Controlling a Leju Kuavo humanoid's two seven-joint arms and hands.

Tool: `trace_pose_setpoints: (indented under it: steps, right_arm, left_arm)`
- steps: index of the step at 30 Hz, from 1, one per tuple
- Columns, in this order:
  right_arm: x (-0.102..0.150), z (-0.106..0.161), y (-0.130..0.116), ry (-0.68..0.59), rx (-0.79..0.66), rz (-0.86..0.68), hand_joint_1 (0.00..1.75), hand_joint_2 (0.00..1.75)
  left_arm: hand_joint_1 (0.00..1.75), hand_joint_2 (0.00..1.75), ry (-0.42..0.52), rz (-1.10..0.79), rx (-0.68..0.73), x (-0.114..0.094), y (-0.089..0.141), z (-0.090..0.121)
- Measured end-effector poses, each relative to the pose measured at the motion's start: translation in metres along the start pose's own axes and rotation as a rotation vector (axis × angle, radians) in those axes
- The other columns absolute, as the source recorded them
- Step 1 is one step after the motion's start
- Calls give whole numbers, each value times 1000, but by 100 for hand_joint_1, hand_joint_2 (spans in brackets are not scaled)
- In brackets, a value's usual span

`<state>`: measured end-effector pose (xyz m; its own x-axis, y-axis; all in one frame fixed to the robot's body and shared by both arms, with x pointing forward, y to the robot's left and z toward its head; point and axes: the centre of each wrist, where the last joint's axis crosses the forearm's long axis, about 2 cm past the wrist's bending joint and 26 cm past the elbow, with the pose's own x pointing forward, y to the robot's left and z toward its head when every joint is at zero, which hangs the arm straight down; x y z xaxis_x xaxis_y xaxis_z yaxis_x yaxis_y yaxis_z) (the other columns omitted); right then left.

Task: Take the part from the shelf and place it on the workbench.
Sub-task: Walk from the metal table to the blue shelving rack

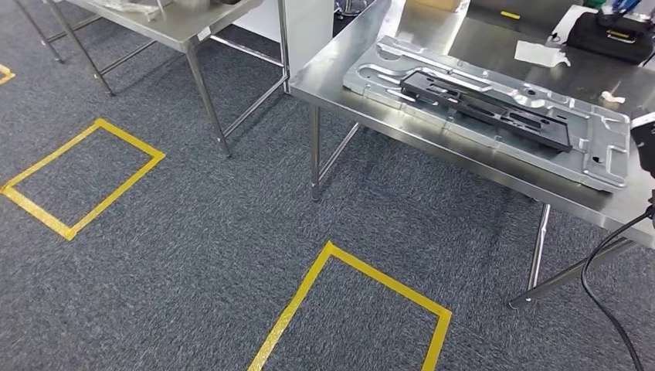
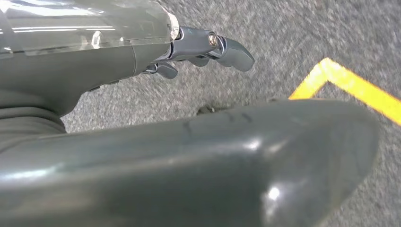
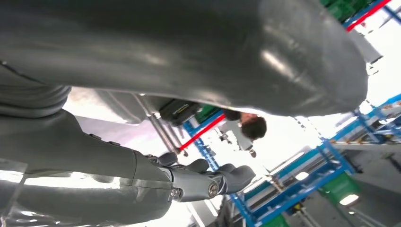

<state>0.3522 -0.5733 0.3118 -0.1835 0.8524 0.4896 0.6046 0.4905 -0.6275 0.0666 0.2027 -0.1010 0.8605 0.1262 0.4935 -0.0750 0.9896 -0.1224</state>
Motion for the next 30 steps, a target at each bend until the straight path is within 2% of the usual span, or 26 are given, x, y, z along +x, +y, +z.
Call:
trace_pose_setpoints:
  steps: [5, 22, 30]
  right_arm:
    - [-2, 4, 9, 21, 13, -13, 0, 0]
    - [0, 1, 18, 20, 45, -10, 0, 0]
    - [-4, 1, 8, 36, 64, -2, 0, 0]
  left_arm:
    - [0, 0, 2, 1, -1, -1, -1, 0]
    - [0, 0, 9, -3, 5, -3, -3, 1]
    - [0, 0, 10, -9, 11, -4, -4, 2]
